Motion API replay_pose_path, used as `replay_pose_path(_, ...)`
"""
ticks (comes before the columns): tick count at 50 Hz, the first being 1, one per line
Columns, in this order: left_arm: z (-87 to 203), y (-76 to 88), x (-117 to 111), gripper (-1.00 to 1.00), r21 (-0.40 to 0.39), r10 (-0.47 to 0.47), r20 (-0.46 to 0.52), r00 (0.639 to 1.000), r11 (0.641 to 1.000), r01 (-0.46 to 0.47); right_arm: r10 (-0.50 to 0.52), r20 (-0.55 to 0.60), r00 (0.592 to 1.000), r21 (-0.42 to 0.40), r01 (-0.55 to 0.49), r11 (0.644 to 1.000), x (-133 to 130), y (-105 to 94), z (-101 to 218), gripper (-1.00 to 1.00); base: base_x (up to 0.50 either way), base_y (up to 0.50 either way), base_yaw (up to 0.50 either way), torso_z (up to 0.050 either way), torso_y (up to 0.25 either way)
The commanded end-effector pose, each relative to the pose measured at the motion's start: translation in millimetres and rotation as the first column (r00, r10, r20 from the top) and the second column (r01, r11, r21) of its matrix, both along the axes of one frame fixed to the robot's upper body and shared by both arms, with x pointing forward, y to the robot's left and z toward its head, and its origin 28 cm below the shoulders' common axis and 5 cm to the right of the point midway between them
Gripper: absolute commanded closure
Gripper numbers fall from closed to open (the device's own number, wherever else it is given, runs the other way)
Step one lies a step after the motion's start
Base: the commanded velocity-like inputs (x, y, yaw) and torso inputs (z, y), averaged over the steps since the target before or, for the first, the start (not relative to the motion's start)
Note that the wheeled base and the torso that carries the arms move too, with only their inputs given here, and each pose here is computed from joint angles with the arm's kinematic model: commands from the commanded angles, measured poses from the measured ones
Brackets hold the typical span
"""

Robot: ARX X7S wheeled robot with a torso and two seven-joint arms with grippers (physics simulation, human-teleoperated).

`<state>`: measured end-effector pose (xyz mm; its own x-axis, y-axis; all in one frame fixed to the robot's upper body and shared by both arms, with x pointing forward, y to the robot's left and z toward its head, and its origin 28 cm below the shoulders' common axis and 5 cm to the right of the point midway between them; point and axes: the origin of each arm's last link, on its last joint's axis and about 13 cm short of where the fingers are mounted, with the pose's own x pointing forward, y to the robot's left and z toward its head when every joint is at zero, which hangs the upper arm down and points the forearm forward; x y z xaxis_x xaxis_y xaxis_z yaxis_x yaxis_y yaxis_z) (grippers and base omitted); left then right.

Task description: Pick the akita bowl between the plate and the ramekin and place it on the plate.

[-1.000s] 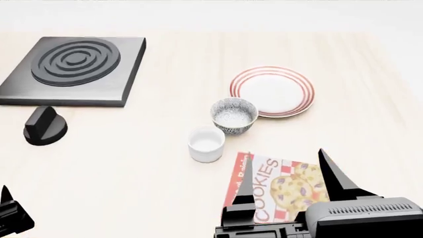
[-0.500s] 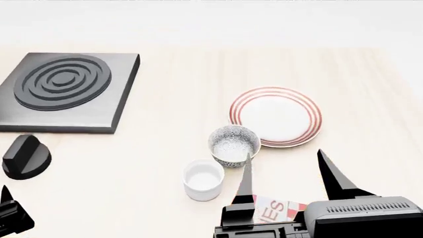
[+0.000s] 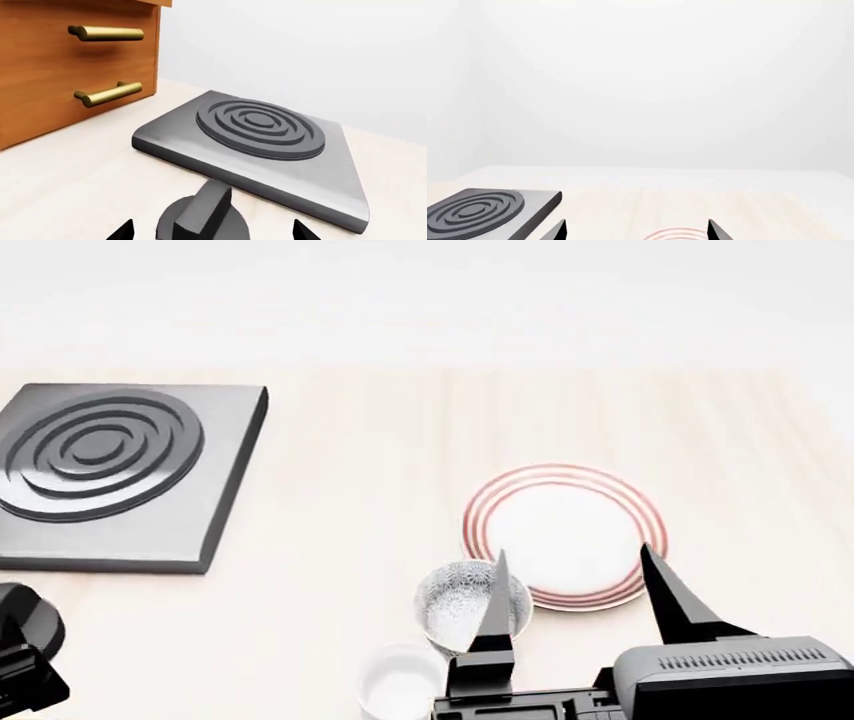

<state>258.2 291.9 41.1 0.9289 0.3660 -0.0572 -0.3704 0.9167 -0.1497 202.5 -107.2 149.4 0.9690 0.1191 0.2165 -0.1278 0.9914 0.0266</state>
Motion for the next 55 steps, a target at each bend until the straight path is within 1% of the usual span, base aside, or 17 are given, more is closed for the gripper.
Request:
replay_pose_path(1,-0.7,0.3,0.1,-1.00,-0.001,0.001,-0.001,1.000,1.000,-0.001,-0.001,-0.003,1.000,-0.001,0.001,1.000,0.1,-0.4,-0.7,-1.00,0.30,0.00,0.00,0.000,0.000)
replay_pose_path(36,-0.1,0.1,0.0,-1.00,0.000,0.002,0.000,1.000,1.000,-0.002,0.003,-0.009,1.000,-0.003,-0.003,1.000,0.6,-0.4,-2.0,-1.00,0.30,0.00,0.00,0.000,0.000)
replay_pose_path(40,-0.8,0.4,0.2,-1.00,0.000,0.002,0.000,1.000,1.000,-0.002,-0.010,-0.024,1.000,0.011,0.010,1.000,0.9,-0.2,-2.0,-1.00,0.20,0.00,0.00,0.000,0.000)
replay_pose_path(41,-1.0,0.4,0.2,-1.00,0.001,0.003,0.000,1.000,1.000,-0.003,-0.028,-0.046,0.999,0.015,0.028,0.999,2.4,-0.4,-3.4,-1.00,0.00,0.00,0.00,0.000,0.000)
replay_pose_path(43,-1.1,0.4,0.3,-1.00,0.000,0.004,0.000,1.000,1.000,-0.004,-0.022,-0.051,0.998,0.019,0.023,1.000,2.9,-0.1,-4.5,-1.00,0.00,0.00,0.00,0.000,0.000)
replay_pose_path(44,-0.4,0.4,0.2,-1.00,-0.001,0.004,-0.001,1.000,1.000,-0.004,-0.038,-0.075,0.996,0.014,0.039,0.999,5.3,-0.5,-6.5,-1.00,0.00,0.00,0.00,0.000,0.000)
replay_pose_path(48,-0.4,0.3,0.5,-1.00,-0.002,0.004,-0.001,1.000,1.000,-0.004,-0.028,-0.089,0.996,0.039,0.032,0.999,6.3,0.2,-6.5,-1.00,0.00,0.00,0.00,0.000,0.000)
replay_pose_path(50,-0.1,0.0,0.3,-1.00,-0.003,0.004,-0.001,1.000,1.000,-0.004,-0.026,-0.117,0.993,0.061,0.033,0.998,8.5,1.0,-6.7,-1.00,0.00,0.00,0.00,0.000,0.000)
replay_pose_path(55,-1.1,0.1,1.0,-1.00,-0.004,0.006,-0.003,1.000,1.000,-0.006,-0.027,-0.145,0.989,0.067,0.037,0.997,10.2,2.2,-7.4,-1.00,0.00,0.00,0.00,0.000,0.000)
